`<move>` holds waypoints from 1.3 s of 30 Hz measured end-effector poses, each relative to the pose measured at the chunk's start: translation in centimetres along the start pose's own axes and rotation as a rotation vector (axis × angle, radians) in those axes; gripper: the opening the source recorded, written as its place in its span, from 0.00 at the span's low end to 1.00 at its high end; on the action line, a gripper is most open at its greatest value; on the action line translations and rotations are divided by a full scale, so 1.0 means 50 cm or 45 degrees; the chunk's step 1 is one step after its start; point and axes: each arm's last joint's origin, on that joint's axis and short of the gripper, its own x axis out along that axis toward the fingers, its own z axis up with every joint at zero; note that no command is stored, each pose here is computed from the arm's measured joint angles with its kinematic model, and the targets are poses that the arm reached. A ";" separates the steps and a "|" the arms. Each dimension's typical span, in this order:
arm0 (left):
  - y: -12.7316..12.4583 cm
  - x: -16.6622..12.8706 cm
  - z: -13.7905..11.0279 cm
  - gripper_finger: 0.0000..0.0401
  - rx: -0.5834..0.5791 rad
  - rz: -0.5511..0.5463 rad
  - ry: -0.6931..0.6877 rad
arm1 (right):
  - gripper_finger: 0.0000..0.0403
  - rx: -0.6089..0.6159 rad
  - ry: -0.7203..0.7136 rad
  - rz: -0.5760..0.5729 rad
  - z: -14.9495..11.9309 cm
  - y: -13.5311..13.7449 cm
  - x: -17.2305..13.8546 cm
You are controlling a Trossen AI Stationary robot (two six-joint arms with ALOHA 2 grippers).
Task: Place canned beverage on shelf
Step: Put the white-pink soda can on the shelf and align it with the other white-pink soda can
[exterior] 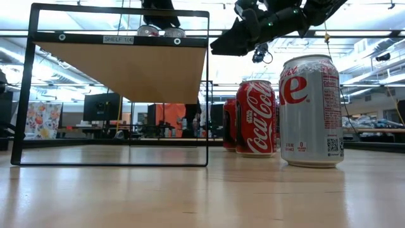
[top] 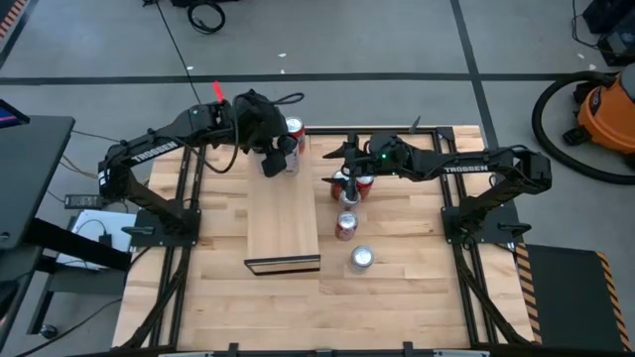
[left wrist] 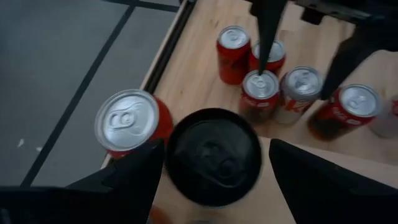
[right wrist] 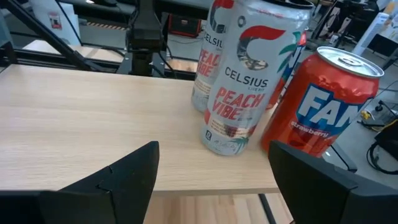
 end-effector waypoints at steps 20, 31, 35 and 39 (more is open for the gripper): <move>-0.001 0.000 -0.004 0.89 0.073 -0.009 0.027 | 0.77 0.063 0.008 0.058 0.004 0.028 0.003; -0.012 -0.019 0.002 0.90 0.143 -0.040 0.002 | 0.77 0.060 0.034 0.088 0.003 0.047 0.004; -0.007 -0.042 0.020 0.90 0.128 -0.024 -0.079 | 0.77 0.080 0.053 0.088 0.000 0.047 0.004; -0.003 -0.042 0.023 0.90 0.093 -0.019 -0.086 | 0.77 0.115 0.055 0.087 0.000 0.047 0.004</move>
